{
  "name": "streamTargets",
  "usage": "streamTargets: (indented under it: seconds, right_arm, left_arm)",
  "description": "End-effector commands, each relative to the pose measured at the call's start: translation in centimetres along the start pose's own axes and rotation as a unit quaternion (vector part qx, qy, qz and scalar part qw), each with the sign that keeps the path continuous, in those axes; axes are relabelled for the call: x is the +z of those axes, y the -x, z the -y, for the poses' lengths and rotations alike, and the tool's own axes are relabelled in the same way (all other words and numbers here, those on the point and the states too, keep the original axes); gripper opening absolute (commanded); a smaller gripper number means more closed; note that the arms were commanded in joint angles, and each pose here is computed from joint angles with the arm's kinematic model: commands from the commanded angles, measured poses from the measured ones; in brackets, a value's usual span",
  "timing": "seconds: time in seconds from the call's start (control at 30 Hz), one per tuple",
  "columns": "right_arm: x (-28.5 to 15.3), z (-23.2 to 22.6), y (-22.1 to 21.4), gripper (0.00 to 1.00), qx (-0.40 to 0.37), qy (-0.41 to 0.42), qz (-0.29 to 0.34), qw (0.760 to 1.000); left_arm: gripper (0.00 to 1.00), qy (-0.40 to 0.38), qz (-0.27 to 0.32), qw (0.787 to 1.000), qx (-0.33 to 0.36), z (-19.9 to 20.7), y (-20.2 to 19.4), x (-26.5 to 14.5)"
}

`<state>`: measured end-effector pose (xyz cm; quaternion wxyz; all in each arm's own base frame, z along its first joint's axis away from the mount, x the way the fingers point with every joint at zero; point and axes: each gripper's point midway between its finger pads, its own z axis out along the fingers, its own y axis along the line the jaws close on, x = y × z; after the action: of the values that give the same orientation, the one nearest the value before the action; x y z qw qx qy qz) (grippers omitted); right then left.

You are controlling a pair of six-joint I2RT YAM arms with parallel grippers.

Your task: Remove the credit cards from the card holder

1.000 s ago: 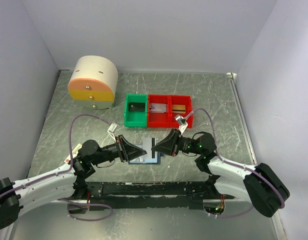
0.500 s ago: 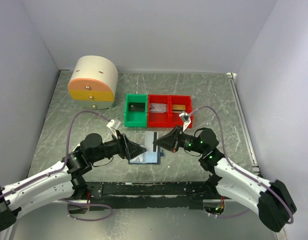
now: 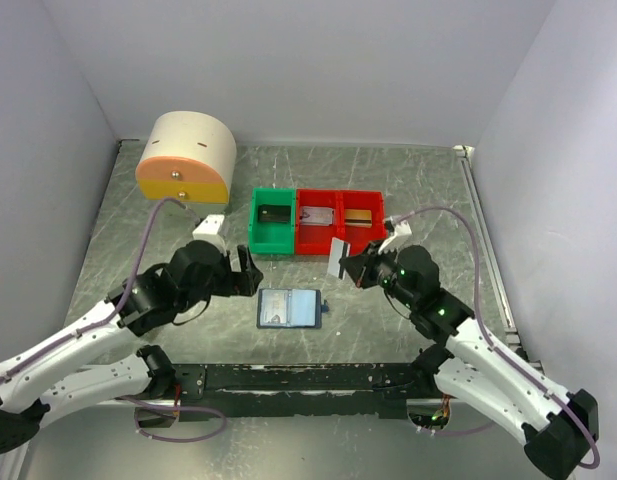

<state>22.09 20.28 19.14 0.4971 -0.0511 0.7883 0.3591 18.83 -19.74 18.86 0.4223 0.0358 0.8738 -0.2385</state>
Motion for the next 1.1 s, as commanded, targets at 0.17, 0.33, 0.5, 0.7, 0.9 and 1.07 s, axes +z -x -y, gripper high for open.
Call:
streamTargets:
  seconds: [0.17,0.33,0.5,0.7,0.9,1.07]
  right_arm:
    - [3.1,0.9,4.6,0.00,-0.263,-0.114,-0.003,0.958]
    - [5.5,0.1,4.7,0.00,-0.422,-0.135,-0.006,0.896]
    - [9.0,-0.1,4.9,0.00,-0.470,-0.120,-0.033,0.874]
    - [12.6,2.7,5.5,0.00,-0.456,-0.094,-0.054,0.883]
    - [15.8,5.0,4.3,0.00,-0.493,-0.101,-0.116,0.857]
    - [17.9,6.3,4.8,0.00,-0.518,-0.131,-0.122,0.836]
  left_arm:
    - [1.00,0.140,0.046,0.988,0.055,-5.2,6.0,-2.8]
    - [1.00,0.140,0.022,0.989,0.035,-8.2,6.0,-1.0]
    - [0.99,0.177,0.019,0.984,-0.006,-11.2,4.9,0.5]
    - [1.00,0.172,0.066,0.983,-0.014,-11.3,5.6,-0.9]
    - [1.00,0.126,0.076,0.989,0.009,-9.7,6.4,-1.5]
    - [1.00,0.112,0.089,0.990,0.013,-9.2,6.7,-1.9]
